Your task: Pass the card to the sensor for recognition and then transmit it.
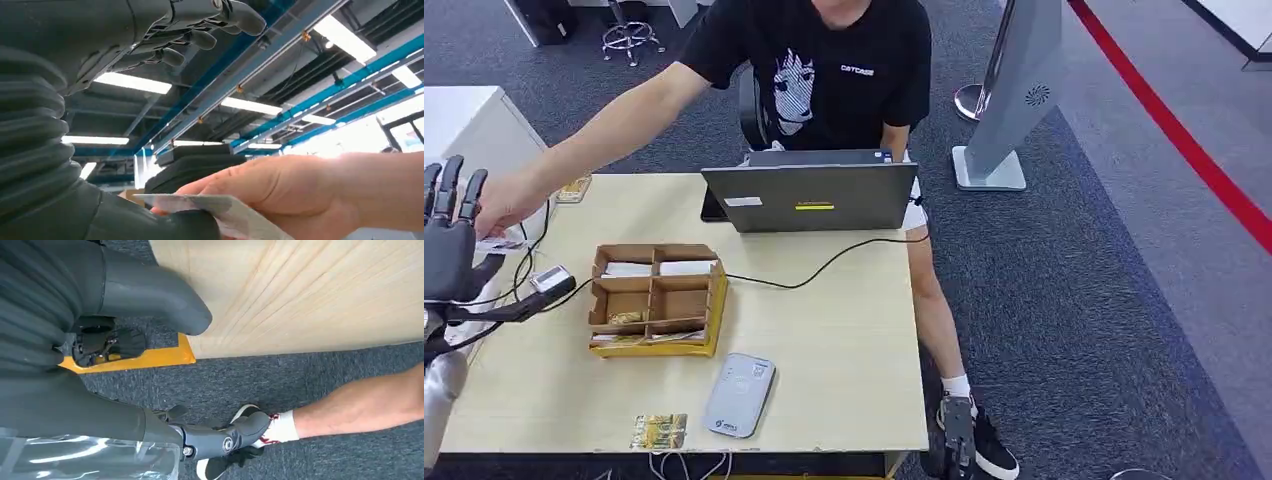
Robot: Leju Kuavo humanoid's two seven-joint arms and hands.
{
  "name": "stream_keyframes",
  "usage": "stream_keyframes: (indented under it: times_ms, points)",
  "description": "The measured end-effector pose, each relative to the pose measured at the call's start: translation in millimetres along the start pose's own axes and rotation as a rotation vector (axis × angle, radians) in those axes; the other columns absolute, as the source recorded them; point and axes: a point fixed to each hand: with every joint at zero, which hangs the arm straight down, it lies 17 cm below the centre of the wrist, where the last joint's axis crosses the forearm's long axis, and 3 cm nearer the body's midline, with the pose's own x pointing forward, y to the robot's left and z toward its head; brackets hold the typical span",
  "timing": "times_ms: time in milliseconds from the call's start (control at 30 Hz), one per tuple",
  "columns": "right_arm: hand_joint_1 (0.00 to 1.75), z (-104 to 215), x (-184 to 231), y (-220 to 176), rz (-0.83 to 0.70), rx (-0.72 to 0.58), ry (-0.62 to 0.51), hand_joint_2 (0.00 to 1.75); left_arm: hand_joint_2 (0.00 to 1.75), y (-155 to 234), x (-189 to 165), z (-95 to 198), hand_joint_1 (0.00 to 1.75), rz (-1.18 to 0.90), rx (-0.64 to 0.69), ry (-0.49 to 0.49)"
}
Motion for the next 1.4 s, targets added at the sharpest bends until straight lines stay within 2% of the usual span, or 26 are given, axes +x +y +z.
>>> stream_keyframes:
  times_ms: [200, 233, 267, 1133, 1233, 1367, 1400]
  points:
    - [0.00, 0, 0, 0, 0.005, 0.003, -0.002, 1.75, 1.75, 2, 15, -2, 0.00, 0.002, 0.020, -0.028]
    - [0.00, 0, 0, 0, 0.005, 0.003, -0.002, 1.75, 1.75, 2, 17, -2, 0.23, 0.003, 0.020, -0.031]
    - [0.00, 0, 0, 0, 0.005, 0.003, -0.002, 1.75, 1.75, 2, 19, -2, 1.75, 0.003, 0.021, -0.034]
    - [0.00, 0, 1, -2, 0.022, -0.010, -0.013, 1.75, 1.75, 8, 50, -6, 1.75, 0.035, 0.059, -0.071]
    - [0.00, 1, 0, -4, 0.018, -0.022, -0.017, 1.75, 1.75, 17, 79, 7, 1.75, 0.070, 0.090, -0.123]
    - [0.00, 3, 0, -9, 0.008, -0.050, -0.024, 1.75, 1.75, 56, 156, 45, 1.75, 0.185, 0.172, -0.221]
    - [0.00, 3, -1, -10, 0.006, -0.053, -0.024, 1.75, 1.75, 65, 171, 54, 1.75, 0.231, 0.183, -0.212]
